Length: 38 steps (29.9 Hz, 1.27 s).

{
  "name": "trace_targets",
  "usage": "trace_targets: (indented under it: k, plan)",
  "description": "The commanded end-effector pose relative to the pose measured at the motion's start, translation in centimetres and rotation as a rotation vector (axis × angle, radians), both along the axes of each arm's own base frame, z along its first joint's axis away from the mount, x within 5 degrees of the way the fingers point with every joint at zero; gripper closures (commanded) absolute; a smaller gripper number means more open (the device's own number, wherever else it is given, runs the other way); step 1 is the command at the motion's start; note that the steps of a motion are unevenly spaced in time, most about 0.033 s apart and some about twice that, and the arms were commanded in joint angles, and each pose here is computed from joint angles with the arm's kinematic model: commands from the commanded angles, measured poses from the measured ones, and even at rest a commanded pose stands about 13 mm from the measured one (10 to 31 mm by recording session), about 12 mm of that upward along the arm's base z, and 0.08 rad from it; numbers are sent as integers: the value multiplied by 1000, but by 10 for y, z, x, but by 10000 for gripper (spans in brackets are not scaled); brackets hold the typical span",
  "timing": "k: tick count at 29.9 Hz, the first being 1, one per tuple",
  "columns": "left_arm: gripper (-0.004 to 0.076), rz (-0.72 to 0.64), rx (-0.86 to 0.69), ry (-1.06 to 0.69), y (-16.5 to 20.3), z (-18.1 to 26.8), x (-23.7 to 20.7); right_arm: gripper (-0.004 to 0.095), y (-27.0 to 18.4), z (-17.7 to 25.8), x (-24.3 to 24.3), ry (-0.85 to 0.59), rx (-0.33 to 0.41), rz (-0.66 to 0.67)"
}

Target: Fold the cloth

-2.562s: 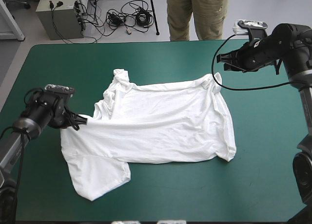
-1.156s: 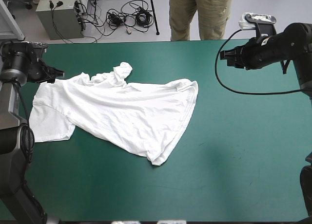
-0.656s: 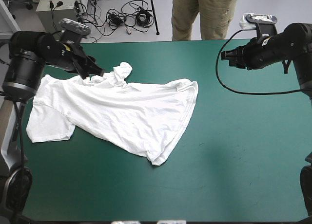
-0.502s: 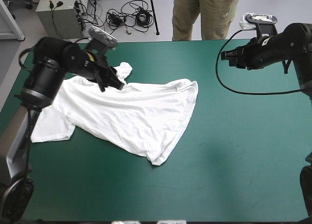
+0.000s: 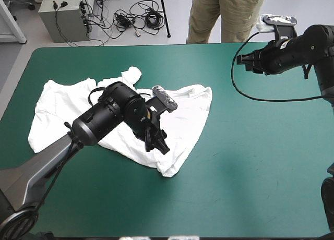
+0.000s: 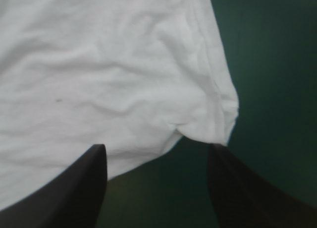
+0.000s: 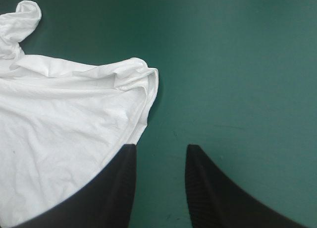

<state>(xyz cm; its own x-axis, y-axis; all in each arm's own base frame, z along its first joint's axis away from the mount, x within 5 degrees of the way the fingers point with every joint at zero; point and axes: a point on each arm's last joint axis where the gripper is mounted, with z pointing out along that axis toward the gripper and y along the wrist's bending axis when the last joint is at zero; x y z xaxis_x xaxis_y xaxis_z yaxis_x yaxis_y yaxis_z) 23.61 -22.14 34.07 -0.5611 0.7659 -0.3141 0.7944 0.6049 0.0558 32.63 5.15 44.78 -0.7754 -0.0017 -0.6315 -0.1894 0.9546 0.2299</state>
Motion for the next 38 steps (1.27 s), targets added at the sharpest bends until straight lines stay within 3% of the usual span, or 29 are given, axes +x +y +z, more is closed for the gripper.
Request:
trace_targets:
  k: [1,13,31,34,38]
  plan:
    - [275,3,-110,32,-3,7,-15,588,-3,23,-17,-76,16,-1]
    - [275,-63,-85,78,-20,-36,-39,635,-3,23,-17,-76,14,-2]
    - [289,-52,32,170,-38,-118,-22,675,-3,23,-17,-75,22,2]
    - [397,-51,45,181,-39,-123,-22,670,-3,23,-17,-77,15,5]
    - [735,-50,40,179,-39,-123,-21,584,1,21,-14,-82,17,62]
